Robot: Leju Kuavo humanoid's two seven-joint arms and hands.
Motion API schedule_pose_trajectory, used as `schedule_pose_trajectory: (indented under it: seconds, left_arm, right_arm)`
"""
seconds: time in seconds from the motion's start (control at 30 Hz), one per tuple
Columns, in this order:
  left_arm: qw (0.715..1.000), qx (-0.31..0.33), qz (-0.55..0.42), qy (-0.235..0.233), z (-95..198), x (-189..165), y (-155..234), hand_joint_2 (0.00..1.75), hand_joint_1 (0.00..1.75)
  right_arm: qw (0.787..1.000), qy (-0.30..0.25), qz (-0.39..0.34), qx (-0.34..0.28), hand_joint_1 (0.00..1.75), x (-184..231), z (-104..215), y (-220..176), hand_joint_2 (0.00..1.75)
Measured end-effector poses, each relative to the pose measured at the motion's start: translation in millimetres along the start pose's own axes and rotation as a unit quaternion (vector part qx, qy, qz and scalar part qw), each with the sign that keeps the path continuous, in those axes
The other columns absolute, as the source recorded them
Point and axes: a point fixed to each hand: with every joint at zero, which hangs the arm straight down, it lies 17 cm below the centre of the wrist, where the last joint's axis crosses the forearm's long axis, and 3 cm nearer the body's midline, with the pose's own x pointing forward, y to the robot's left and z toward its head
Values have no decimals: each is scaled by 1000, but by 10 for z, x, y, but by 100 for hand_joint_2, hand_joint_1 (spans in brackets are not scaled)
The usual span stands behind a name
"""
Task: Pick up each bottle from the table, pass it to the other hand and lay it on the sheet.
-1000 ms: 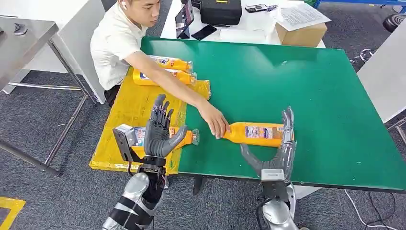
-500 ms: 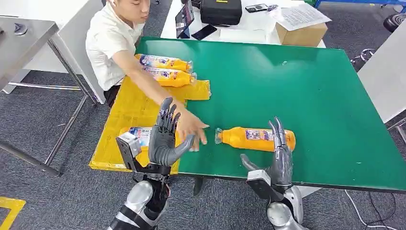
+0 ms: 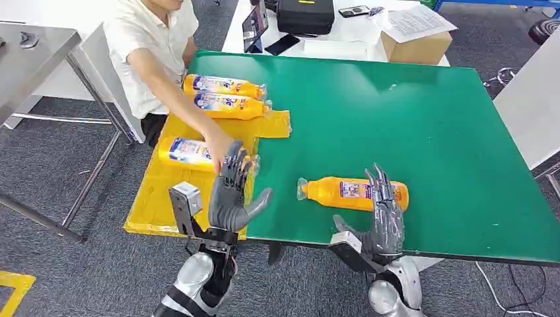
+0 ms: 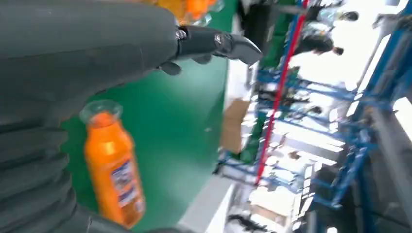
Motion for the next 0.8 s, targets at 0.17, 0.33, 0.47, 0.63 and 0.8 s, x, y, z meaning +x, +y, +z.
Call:
schedule_pose_trajectory:
  seconds: [0.17, 0.33, 0.47, 0.63, 0.8]
  left_arm:
    - [987, -57, 69, 136, 361, -646, -376, 175, 0]
    - [988, -61, 40, 135, 403, -670, -435, 175, 0]
    - [987, -69, 32, 141, 414, -689, -475, 175, 0]
    - [987, -78, 25, 140, 432, -694, -507, 175, 0]
    - [987, -84, 22, 138, 438, -679, -539, 175, 0]
  right_arm:
    - [979, 36, 158, 121, 0, -1074, 278, 158, 175]
    - [966, 62, 196, 158, 0, -1435, 308, 211, 175]
    - [950, 92, 232, 187, 0, -1692, 264, 262, 175]
    - [941, 100, 254, 199, 0, -1838, 173, 259, 175]
    - [940, 98, 256, 206, 0, -1854, 98, 294, 175]
